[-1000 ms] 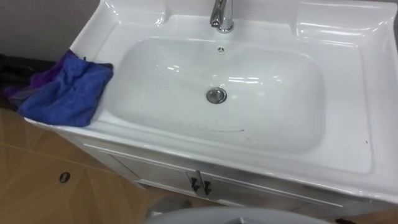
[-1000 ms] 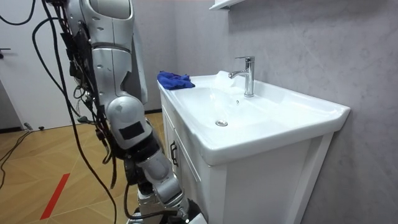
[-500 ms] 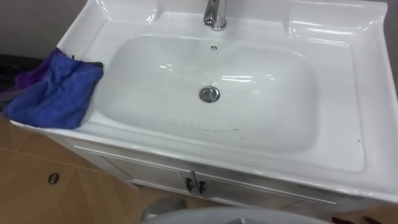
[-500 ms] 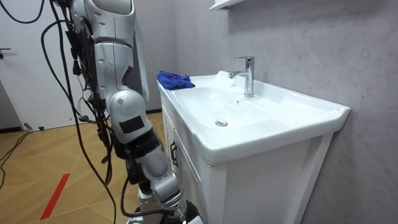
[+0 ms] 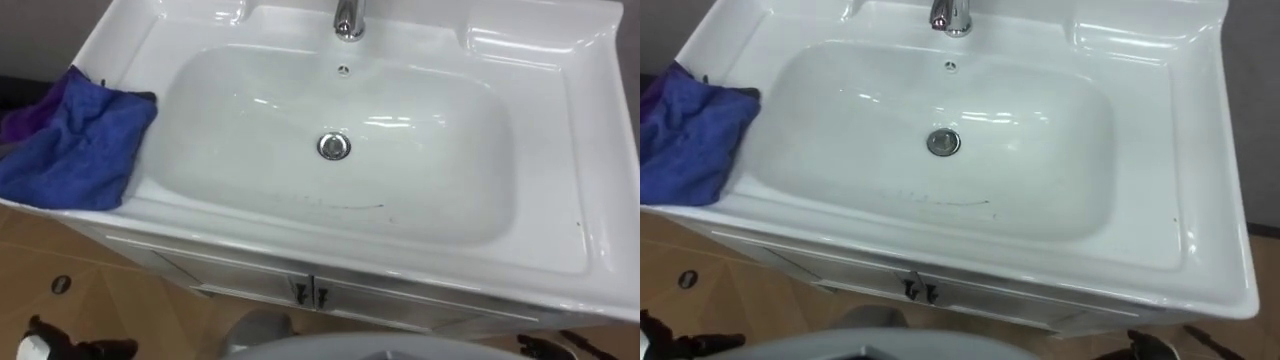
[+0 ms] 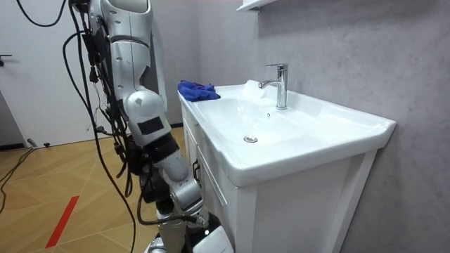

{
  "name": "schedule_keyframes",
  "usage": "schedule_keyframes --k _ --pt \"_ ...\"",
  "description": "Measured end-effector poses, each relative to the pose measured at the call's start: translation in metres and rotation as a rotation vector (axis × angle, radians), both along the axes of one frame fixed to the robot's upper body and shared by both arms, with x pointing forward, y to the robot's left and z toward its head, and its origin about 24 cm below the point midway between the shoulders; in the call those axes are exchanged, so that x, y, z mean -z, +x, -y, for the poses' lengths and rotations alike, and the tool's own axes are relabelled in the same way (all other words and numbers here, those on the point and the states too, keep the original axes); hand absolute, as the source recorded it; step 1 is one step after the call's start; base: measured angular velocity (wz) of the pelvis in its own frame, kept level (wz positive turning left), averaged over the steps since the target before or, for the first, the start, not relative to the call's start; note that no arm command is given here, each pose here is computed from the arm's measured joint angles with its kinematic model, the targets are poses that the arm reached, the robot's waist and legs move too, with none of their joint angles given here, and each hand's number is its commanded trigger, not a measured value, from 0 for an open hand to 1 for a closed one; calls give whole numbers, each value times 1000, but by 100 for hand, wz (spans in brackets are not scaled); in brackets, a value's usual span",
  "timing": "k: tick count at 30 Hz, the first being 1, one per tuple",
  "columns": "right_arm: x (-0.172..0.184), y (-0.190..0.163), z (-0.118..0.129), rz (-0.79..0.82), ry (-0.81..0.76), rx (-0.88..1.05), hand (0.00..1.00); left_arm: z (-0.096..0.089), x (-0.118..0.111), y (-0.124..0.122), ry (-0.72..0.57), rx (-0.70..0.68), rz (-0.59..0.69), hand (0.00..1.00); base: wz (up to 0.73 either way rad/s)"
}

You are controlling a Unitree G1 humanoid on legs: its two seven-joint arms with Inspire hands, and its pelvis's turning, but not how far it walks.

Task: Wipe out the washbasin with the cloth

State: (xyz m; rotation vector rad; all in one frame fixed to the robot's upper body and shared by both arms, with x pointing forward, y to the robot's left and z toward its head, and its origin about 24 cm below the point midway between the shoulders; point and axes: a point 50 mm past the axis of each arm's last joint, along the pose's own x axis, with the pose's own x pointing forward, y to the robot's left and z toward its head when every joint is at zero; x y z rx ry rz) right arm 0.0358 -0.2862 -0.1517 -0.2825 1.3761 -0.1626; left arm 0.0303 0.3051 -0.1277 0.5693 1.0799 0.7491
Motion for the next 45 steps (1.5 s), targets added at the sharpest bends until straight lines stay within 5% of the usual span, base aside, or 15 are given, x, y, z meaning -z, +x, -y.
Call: schedule_keyframes --k 12,27,45 --pt "9 -5 -23 -18 64 26 0 14 8 6 -97 52 -30 0 -9" --pt "11 -35 -24 -147 47 -30 0 33 17 18 -286 171 -58 0 -8" --pt "11 -25 -25 -148 33 -86 0 42 26 6 -411 266 -194 0 -7"
